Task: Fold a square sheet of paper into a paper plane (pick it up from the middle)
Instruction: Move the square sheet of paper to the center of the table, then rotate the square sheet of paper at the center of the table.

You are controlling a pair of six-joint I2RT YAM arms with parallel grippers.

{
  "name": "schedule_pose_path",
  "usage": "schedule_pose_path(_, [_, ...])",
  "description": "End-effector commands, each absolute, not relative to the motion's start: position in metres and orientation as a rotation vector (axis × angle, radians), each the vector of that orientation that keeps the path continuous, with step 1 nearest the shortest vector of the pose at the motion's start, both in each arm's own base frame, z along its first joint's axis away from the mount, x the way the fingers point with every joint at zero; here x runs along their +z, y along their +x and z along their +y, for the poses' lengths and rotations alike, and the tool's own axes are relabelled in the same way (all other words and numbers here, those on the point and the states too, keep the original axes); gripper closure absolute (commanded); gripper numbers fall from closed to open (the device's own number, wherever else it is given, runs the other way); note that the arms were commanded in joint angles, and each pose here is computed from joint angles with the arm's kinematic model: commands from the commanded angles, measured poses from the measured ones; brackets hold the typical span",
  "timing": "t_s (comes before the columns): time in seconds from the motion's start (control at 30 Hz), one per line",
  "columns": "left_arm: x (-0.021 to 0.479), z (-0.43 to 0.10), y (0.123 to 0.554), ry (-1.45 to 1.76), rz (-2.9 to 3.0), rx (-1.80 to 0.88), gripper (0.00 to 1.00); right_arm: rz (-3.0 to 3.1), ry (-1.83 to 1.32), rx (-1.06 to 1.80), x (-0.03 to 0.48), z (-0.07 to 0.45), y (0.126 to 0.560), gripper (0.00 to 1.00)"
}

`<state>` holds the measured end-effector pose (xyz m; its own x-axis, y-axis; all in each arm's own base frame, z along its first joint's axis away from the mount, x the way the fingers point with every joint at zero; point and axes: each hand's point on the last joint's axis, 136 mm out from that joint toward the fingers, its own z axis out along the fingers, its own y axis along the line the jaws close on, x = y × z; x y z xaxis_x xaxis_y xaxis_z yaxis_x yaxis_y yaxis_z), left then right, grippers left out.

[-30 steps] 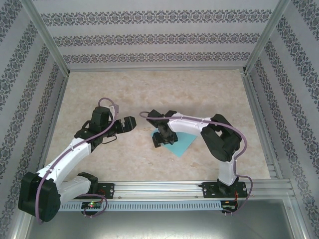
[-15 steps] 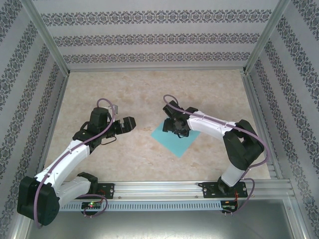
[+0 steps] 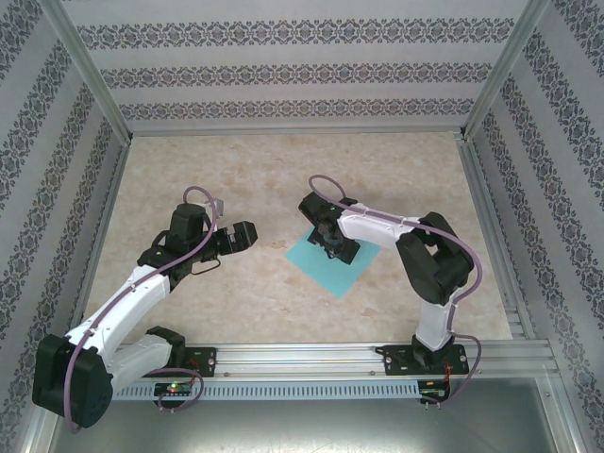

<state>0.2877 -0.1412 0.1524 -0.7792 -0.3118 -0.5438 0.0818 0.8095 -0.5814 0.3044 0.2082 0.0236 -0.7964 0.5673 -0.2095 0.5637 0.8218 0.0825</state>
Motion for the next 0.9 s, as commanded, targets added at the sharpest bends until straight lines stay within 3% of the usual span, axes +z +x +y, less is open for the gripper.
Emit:
schedule_pose_path(0.0, [0.15, -0.138, 0.286, -0.189, 2.361, -0.792, 0.0, 2.781, 0.943, -0.034, 0.015, 0.208, 0.304, 0.19])
schedule_pose_path(0.3, [0.149, -0.133, 0.284, -0.193, 2.368, -0.754, 0.0, 2.914, 0.68, -0.059, -0.009, 0.229, 0.309, 0.21])
schedule_pose_path(0.63, [0.149, -0.122, 0.28, -0.208, 2.38, -0.673, 0.0, 3.043, -0.247, 0.037, -0.017, 0.273, 0.304, 0.22])
schedule_pose_path(0.87, [0.151, -0.115, 0.277, -0.232, 2.38, -0.636, 0.0, 2.957, -0.707, 0.066, -0.007, 0.279, 0.304, 0.25])
